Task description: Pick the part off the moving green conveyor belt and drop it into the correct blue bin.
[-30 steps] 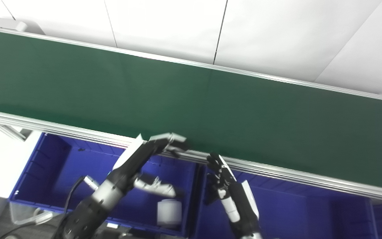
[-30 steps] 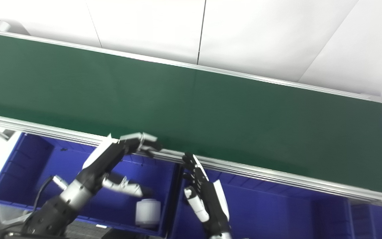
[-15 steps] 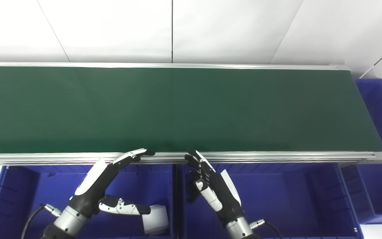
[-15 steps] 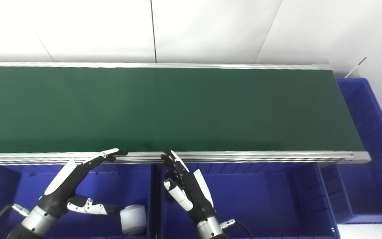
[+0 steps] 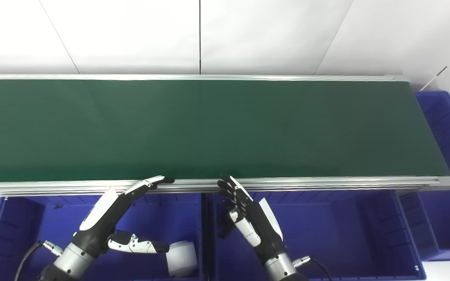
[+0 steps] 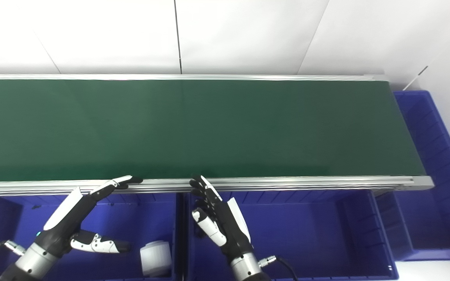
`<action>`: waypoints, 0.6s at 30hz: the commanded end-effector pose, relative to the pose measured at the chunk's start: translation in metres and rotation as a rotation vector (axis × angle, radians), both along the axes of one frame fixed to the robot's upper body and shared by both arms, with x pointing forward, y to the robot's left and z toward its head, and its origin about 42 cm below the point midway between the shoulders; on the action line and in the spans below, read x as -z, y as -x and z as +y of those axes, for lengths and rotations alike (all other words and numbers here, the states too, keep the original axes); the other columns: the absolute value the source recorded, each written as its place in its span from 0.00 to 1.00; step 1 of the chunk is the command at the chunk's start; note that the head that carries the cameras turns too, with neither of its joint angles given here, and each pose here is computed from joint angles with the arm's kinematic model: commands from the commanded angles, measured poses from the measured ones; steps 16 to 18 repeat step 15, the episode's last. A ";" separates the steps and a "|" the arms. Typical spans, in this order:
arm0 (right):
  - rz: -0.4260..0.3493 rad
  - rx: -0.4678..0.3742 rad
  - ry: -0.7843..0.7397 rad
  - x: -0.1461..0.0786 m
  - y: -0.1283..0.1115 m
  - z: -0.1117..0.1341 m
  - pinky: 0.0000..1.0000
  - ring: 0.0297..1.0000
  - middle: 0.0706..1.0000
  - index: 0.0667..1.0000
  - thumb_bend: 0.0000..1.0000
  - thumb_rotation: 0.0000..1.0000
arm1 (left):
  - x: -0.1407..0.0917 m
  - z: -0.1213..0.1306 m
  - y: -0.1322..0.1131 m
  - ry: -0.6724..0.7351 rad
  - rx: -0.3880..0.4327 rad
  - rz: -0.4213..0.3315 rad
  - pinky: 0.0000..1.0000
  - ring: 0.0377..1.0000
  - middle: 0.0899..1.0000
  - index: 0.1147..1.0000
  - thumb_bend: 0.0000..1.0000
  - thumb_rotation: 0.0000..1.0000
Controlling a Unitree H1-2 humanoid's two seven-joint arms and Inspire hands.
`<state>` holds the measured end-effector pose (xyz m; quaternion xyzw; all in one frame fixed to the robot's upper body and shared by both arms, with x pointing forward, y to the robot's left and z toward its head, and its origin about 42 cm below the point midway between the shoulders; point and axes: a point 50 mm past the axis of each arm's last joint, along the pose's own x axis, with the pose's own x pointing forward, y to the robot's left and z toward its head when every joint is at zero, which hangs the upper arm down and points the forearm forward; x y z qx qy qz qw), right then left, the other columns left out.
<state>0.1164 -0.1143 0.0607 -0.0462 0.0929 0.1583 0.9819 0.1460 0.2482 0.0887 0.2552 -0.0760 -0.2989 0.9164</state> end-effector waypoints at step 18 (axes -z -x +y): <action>-0.182 0.011 -0.090 -0.041 0.009 0.009 0.83 0.88 0.90 0.91 0.85 0.94 | -0.065 -0.053 0.049 0.336 -0.211 0.163 0.88 0.91 0.89 0.83 0.68 0.64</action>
